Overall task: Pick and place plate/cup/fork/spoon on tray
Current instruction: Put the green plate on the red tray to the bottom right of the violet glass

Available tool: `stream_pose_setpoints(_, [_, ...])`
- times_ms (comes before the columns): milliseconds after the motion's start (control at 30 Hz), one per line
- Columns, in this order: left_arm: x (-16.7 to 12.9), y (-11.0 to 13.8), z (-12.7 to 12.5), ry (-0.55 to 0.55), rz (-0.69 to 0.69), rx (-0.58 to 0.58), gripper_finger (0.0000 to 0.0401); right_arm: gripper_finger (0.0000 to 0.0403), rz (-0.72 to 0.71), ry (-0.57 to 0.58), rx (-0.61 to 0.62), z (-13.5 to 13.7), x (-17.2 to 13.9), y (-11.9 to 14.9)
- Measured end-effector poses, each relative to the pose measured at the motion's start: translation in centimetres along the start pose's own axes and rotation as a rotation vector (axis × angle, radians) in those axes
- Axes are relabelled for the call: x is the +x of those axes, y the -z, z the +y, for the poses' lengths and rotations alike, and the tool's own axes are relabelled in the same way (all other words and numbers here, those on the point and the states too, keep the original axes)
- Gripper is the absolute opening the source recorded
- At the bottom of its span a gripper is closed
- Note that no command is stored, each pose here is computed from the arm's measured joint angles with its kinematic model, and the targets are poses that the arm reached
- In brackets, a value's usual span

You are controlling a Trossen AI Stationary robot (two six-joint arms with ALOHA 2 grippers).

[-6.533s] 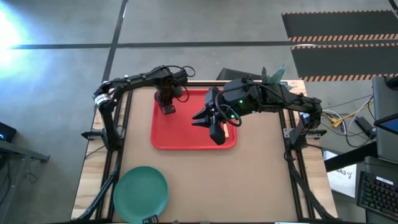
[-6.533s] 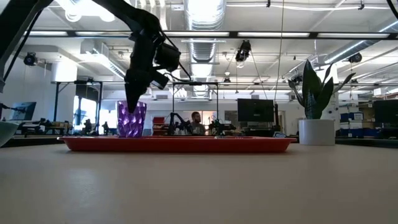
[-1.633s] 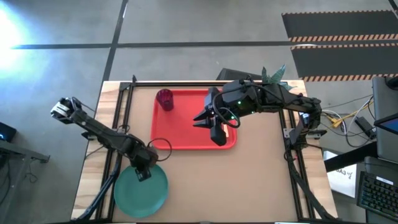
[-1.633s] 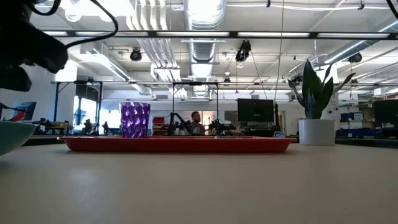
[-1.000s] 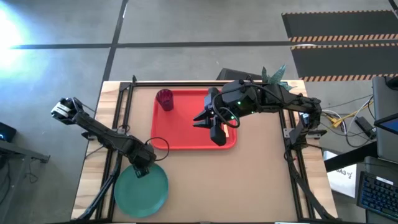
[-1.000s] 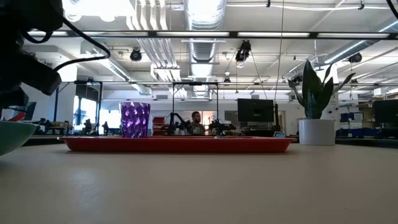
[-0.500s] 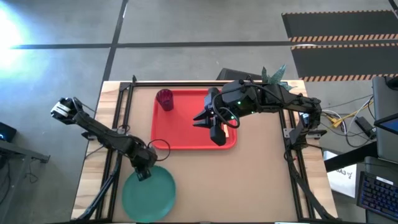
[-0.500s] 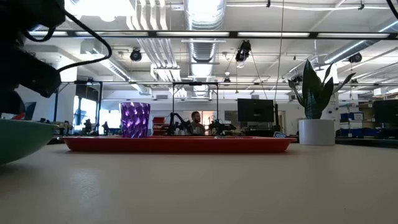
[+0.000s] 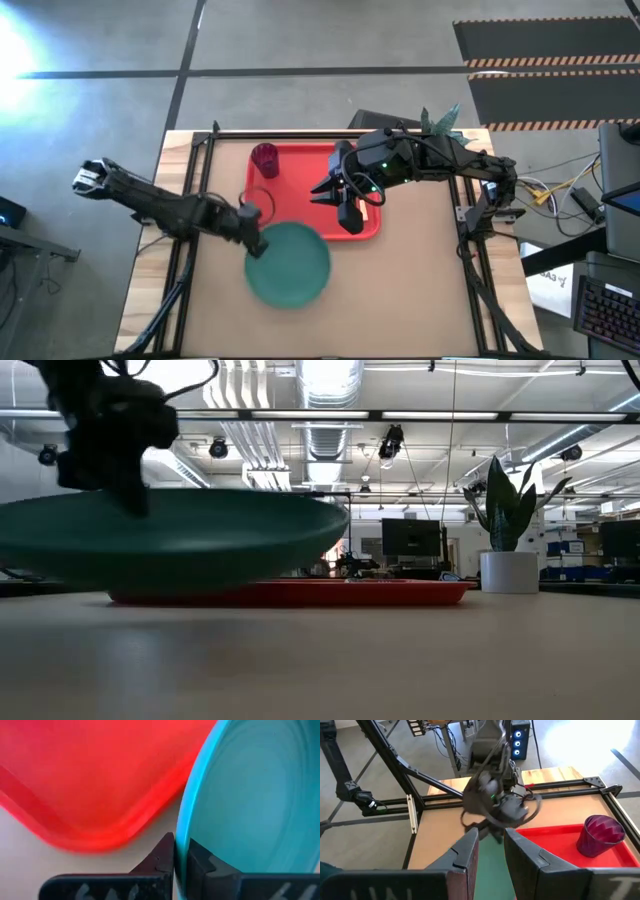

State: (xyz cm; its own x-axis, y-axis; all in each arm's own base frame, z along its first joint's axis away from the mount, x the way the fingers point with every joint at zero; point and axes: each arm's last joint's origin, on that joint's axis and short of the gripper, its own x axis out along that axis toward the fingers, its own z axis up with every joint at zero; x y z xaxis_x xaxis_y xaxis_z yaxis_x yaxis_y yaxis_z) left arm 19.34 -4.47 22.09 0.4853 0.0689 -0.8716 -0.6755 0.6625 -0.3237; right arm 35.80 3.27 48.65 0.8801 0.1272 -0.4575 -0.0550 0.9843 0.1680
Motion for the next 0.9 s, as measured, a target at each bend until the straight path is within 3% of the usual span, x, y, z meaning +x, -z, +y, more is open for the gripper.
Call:
stream_pose_setpoints(267, [-0.9,-3.2,1.7,-0.029,-0.254,-0.135,0.0001,0.0082,0.001,-0.001,-0.009,0.0,0.0,0.0])
stream_pose_setpoints(533, [0.9,-4.9,2.9,-0.129,-0.255,-0.179,0.0001,0.0082,0.009,-0.001,-0.025,0.0,0.0,0.1])
stream_pose_setpoints(900, [3.4,-8.1,3.7,-0.139,-0.277,-0.14,0.0,0.0082,0.013,0.0,-0.034,0.0,0.0,0.1])
